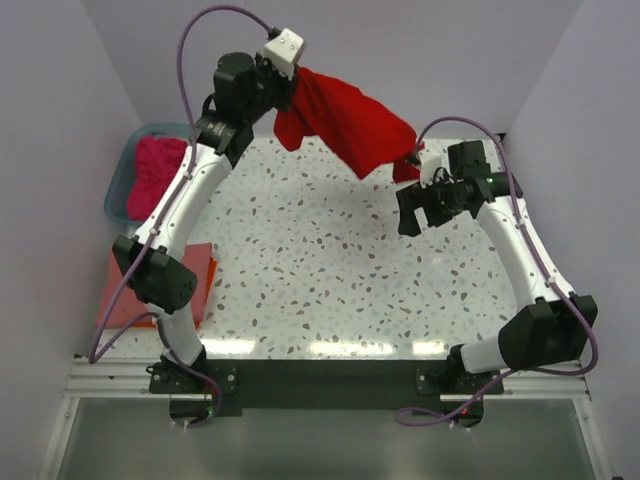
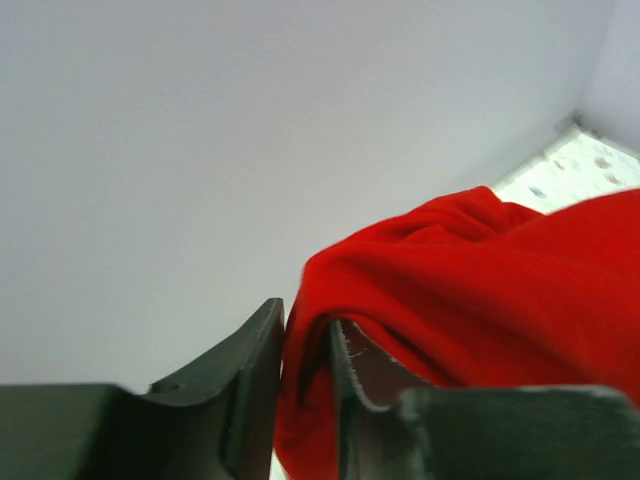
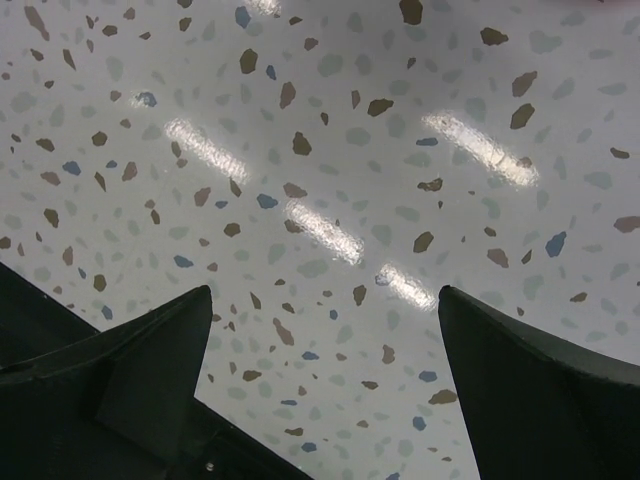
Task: Fold and stack the t-shirts
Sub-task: Move the tshirt to the center of the board, then flatten the tshirt out
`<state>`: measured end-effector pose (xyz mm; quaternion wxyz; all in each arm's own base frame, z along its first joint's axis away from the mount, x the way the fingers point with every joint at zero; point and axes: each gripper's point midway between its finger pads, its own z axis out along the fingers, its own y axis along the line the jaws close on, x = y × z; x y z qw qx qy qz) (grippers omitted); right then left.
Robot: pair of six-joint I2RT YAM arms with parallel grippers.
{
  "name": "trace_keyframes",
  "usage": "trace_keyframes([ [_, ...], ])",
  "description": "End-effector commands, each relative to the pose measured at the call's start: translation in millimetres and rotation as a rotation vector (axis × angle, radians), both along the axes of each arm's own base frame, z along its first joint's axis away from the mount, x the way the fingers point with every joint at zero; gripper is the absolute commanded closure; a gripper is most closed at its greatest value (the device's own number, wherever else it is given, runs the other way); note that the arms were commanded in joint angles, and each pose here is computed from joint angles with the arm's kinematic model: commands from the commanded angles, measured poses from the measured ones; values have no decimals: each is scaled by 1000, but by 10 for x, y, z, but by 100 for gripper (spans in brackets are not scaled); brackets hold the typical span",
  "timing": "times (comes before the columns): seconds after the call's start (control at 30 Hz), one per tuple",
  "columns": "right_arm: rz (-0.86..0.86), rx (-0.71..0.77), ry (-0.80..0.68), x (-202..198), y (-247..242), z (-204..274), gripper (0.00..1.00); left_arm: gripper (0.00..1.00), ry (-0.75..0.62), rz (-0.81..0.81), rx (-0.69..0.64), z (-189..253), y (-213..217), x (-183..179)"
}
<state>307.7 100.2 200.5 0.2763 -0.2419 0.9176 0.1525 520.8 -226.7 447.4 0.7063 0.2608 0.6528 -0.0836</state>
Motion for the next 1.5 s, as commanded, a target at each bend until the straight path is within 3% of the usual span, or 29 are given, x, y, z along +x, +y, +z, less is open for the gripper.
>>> trace_keyframes([
  [0.0,-14,2,-103,46,-107,267,1,65,226,-70,-78,-678,-59,-171],
  [0.03,-17,-2,-107,39,-144,271,1,18,364,-63,-59,-1246,30,-200],
  [0.07,-13,-7,-106,26,-159,264,1,3,443,-48,-45,-1523,116,-240],
  [0.1,10,-24,-97,-10,-179,232,1,0,602,-31,-5,-2062,244,-368],
  [0.17,38,-42,-78,-62,-200,147,1,0,739,-36,-64,-2407,580,-464],
  [0.2,63,-59,-54,-122,-218,54,1,0,813,-94,-161,-2552,771,-601],
  [0.27,86,-108,-28,-130,-283,-101,1,0,837,-141,-195,-2587,877,-715],
  [0.4,118,-216,57,-156,-454,-487,1,0,846,-241,-60,-2734,838,-1040],
  [0.6,120,-348,101,-37,-675,-760,1,12,966,-402,184,-3171,587,-1732],
  [0.77,31,-393,188,43,-938,-1011,3,21,935,-600,398,-3400,194,-2359],
  [0.83,-15,-375,225,108,-1077,-1040,9,25,926,-709,474,-3545,-43,-2712],
  [0.9,-55,-354,259,96,-1205,-1095,15,27,902,-753,513,-3614,-140,-2843],
  [1.07,-138,-260,380,91,-1345,-1256,31,27,780,-817,623,-3831,-466,-3022],
  [1.33,-173,-200,441,91,-1265,-1541,35,25,680,-852,734,-4081,-892,-3162],
  [1.47,-190,-195,447,89,-1257,-1662,36,28,702,-836,816,-4342,-874,-3239],
])
